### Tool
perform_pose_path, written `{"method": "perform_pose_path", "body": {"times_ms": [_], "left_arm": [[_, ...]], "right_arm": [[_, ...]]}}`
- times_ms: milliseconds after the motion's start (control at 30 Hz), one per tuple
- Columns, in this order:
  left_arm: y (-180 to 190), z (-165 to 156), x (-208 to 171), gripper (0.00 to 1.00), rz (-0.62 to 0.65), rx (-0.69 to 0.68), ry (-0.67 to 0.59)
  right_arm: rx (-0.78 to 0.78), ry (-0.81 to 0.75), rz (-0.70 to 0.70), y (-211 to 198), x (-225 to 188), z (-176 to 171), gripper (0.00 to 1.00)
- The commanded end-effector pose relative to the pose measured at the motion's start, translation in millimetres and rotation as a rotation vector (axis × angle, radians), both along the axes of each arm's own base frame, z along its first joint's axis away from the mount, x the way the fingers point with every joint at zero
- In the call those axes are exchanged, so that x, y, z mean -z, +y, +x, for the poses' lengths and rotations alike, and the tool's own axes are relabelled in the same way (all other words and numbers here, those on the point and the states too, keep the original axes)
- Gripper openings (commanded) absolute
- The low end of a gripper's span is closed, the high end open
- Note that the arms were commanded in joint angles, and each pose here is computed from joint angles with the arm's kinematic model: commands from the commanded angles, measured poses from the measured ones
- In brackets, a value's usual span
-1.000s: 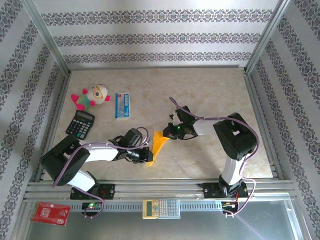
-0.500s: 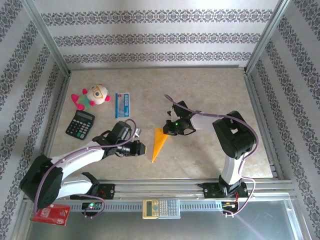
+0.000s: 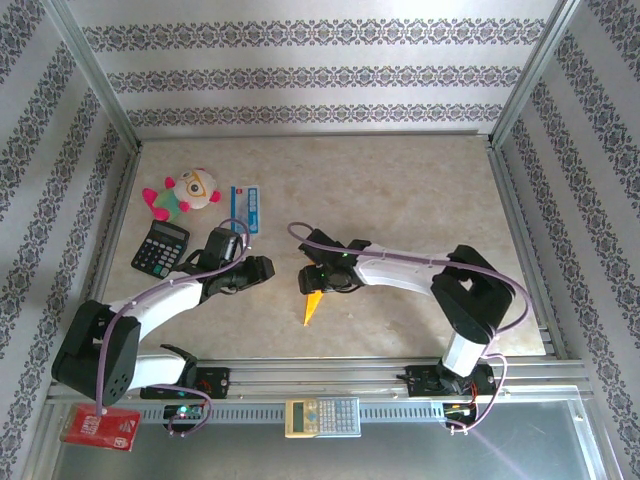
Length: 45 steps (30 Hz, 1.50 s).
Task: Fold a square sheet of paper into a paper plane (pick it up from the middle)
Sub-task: Turn over the paper plane at the center of the table.
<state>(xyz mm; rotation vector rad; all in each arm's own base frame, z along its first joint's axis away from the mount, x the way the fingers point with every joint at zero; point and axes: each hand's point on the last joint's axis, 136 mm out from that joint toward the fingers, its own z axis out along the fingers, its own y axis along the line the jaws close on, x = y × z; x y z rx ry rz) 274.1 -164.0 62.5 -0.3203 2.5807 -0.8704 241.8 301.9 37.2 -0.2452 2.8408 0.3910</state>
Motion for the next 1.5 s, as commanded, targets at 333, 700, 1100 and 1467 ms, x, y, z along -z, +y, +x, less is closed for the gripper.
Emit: {"method": "perform_pose_path", "body": {"times_ms": [333, 700, 1100, 1467], "left_arm": [[-8, 7, -1, 0.45, -0.05, 0.027, -0.042], [-8, 6, 1, 0.45, -0.05, 0.031, -0.035], [-9, 5, 2, 0.52, -0.057, 0.035, -0.035], [8, 15, -9, 0.62, -0.114, -0.067, -0.077]], "right_arm": [[0.093, -0.055, -0.197, -17, 11, 18, 0.67], [0.119, -0.065, -0.229, -32, 7, 18, 0.43], [0.125, -0.11, -0.313, -52, -5, 24, 0.14], [0.068, -0.17, 0.003, -13, -52, 36, 0.0]]}}
